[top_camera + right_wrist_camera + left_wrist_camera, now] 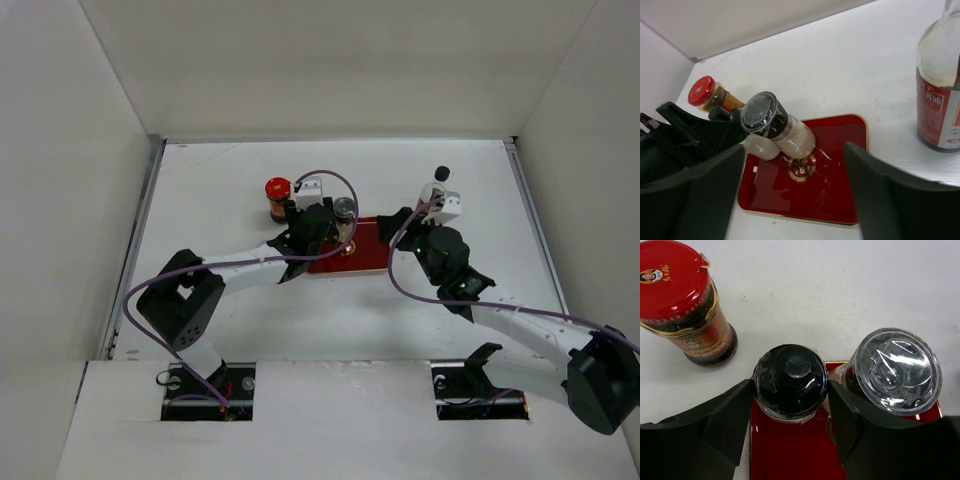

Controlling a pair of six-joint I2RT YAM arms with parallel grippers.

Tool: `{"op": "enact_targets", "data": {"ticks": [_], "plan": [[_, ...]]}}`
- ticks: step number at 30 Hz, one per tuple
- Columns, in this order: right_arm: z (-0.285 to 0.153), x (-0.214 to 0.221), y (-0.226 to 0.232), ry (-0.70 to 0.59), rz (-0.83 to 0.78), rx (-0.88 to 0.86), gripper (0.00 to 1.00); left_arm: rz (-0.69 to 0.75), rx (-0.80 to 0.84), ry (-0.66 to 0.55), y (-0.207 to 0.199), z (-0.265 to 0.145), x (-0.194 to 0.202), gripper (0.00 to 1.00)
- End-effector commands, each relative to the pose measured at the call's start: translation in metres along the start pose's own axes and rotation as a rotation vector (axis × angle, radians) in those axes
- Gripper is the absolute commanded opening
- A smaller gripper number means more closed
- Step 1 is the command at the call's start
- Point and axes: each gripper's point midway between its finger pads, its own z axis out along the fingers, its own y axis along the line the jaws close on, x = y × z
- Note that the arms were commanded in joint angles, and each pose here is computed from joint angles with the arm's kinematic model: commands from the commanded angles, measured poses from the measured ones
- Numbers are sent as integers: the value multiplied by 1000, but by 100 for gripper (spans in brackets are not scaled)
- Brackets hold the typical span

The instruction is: Organize the condiment bottles

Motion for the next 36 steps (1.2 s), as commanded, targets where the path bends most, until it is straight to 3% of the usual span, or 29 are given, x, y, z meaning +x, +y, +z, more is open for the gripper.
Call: {"op": "enact_targets", "data": {"ticks": [1, 4, 7, 9, 13, 16, 22, 28, 36], "plan": [[-2, -26, 15, -79, 35, -46, 76, -45, -7, -76, -1, 0, -20, 54], [-4, -38, 21, -93, 35, -53, 45, -39, -23, -91, 3, -4, -23, 70], [-5, -54, 25, -100, 35, -37, 38, -47, -8, -102, 0, -12, -27, 82], [-6, -69, 29, -113, 33, -34, 46, -53, 11, -111, -5, -19, -32, 88], [-6, -104, 29, -152, -13, 23, 71, -85, 62, -145, -15, -37, -51, 96], [0, -129, 17, -159, -70, 108, 80, -128, 97, -191, -20, -54, -74, 97], [2, -173, -23, -146, -186, 316, 87, -244, 193, -293, -12, -97, -109, 94], [22, -158, -54, -5, -271, 425, 95, -297, 253, -300, 12, -125, -94, 91], [51, -147, -74, 56, -294, 476, 93, -319, 299, -240, 26, -150, -75, 91]]}}
